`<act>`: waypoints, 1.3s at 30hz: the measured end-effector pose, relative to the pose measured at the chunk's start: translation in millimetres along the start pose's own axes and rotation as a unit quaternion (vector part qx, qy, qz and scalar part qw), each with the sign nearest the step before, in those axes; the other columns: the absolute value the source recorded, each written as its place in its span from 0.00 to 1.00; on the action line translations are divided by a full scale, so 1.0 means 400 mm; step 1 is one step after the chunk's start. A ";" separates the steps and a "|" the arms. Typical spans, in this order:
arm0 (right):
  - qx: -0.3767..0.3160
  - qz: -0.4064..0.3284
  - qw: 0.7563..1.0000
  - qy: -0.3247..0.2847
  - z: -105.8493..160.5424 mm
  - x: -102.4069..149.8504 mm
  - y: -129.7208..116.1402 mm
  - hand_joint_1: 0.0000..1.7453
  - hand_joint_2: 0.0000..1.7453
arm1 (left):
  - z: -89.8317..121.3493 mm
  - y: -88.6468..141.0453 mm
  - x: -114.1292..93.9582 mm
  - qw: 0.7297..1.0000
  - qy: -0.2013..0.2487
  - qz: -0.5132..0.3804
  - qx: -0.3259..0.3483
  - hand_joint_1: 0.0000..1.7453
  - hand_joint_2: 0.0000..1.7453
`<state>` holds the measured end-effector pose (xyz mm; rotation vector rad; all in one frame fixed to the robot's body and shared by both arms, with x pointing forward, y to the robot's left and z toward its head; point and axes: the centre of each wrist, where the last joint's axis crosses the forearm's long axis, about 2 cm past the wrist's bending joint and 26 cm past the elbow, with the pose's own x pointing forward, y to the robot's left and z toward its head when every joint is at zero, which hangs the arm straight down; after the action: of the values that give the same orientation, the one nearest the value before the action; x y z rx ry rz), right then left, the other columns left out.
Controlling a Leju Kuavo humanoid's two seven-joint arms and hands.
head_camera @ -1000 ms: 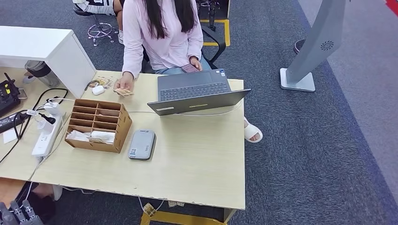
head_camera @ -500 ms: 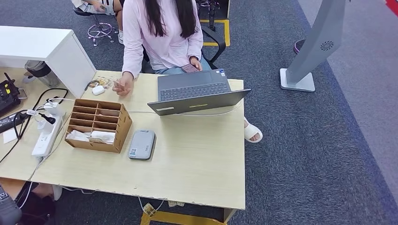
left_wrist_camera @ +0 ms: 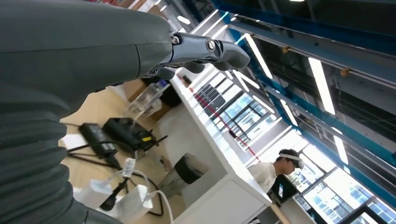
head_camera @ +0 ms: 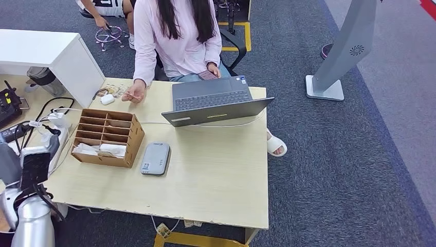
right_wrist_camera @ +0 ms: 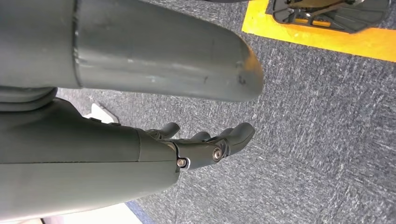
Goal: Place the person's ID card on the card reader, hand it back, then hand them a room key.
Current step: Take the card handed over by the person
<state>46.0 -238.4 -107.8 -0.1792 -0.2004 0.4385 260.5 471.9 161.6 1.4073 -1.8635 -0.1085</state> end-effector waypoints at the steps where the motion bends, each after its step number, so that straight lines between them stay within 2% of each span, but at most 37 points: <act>1: 0.001 0.003 1.000 0.000 0.000 0.001 0.000 0.00 0.00 | -0.022 -0.016 0.011 1.000 -0.010 -0.017 -0.009 0.00 1.00; 9: 0.006 0.020 1.000 -0.001 0.000 0.005 0.000 0.00 0.00 | -0.173 -0.129 0.105 0.991 -0.057 -0.101 -0.072 0.00 1.00; 15: 0.007 0.031 0.999 -0.004 -0.001 0.005 -0.002 0.00 0.00 | -0.259 -0.178 0.129 0.979 -0.072 -0.161 -0.098 0.00 1.00; 19: 0.008 0.034 0.999 -0.005 -0.001 0.005 -0.003 0.00 0.00 | -0.295 -0.200 0.141 0.974 -0.075 -0.181 -0.114 0.00 1.00; 23: 0.009 0.032 0.999 -0.003 -0.001 0.004 -0.003 0.00 0.00 | -0.306 -0.219 0.155 0.969 -0.077 -0.190 -0.137 0.00 1.00; 27: 0.009 0.029 1.000 0.000 -0.001 0.004 -0.002 0.00 0.00 | -0.280 -0.236 0.191 0.963 -0.071 -0.197 -0.169 0.00 1.00; 34: 0.010 0.029 1.000 0.001 -0.001 0.003 -0.001 0.00 0.00 | -0.255 -0.246 0.229 0.962 -0.084 -0.187 -0.178 0.00 1.00; 35: 0.010 0.029 1.000 0.001 -0.001 0.002 -0.001 0.00 0.00 | -0.252 -0.246 0.231 0.962 -0.085 -0.186 -0.179 0.02 1.00; 39: 0.010 0.029 1.000 0.001 -0.001 0.002 -0.001 0.00 0.00 | -0.241 -0.246 0.234 0.963 -0.086 -0.180 -0.180 0.24 1.00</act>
<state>47.0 -238.5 -107.9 -0.1653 -0.1897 0.4977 389.6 390.8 228.4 1.4915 -1.5968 -0.7343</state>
